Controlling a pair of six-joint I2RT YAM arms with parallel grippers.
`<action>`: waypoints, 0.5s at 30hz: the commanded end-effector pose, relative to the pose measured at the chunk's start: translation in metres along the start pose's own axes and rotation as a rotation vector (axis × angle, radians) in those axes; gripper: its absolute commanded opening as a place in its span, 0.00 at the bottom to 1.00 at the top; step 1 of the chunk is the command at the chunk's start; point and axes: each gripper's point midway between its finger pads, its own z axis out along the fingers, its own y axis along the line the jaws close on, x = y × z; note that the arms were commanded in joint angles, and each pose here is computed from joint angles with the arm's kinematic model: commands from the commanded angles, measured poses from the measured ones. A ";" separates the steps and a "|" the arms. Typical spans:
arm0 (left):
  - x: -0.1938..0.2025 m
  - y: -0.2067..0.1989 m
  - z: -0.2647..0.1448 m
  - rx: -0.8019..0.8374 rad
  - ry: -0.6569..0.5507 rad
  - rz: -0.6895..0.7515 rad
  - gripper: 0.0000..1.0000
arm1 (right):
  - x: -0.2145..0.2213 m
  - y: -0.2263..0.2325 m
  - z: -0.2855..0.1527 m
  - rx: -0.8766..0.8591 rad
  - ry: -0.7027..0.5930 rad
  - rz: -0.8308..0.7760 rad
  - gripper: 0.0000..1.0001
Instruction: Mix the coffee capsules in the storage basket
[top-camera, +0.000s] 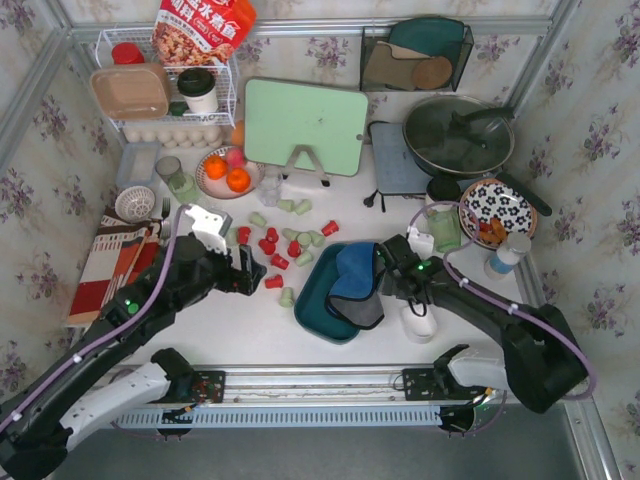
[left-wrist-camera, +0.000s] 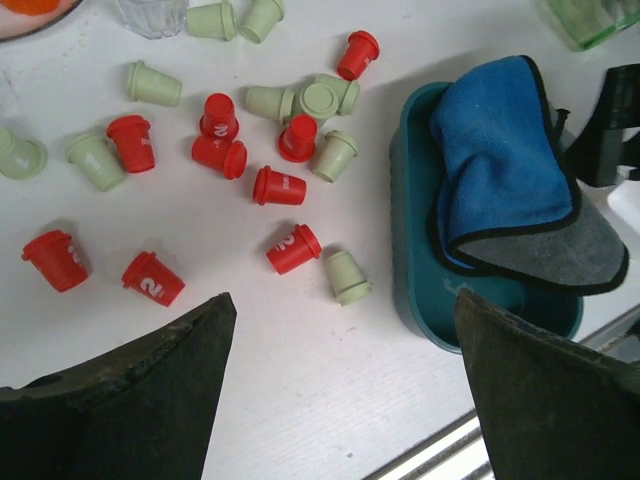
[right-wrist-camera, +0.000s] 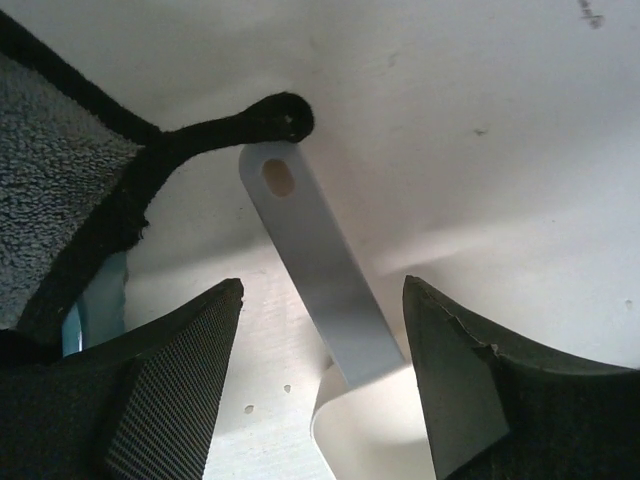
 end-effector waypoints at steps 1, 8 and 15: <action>-0.008 -0.009 -0.012 0.056 -0.066 -0.055 0.93 | 0.009 0.010 0.009 -0.024 0.071 -0.082 0.70; -0.019 -0.009 -0.043 0.091 -0.166 -0.094 0.94 | 0.013 -0.018 0.035 0.146 0.151 -0.046 0.48; -0.024 -0.001 -0.062 0.078 -0.254 -0.134 0.95 | 0.005 -0.030 0.031 0.212 0.120 -0.009 0.01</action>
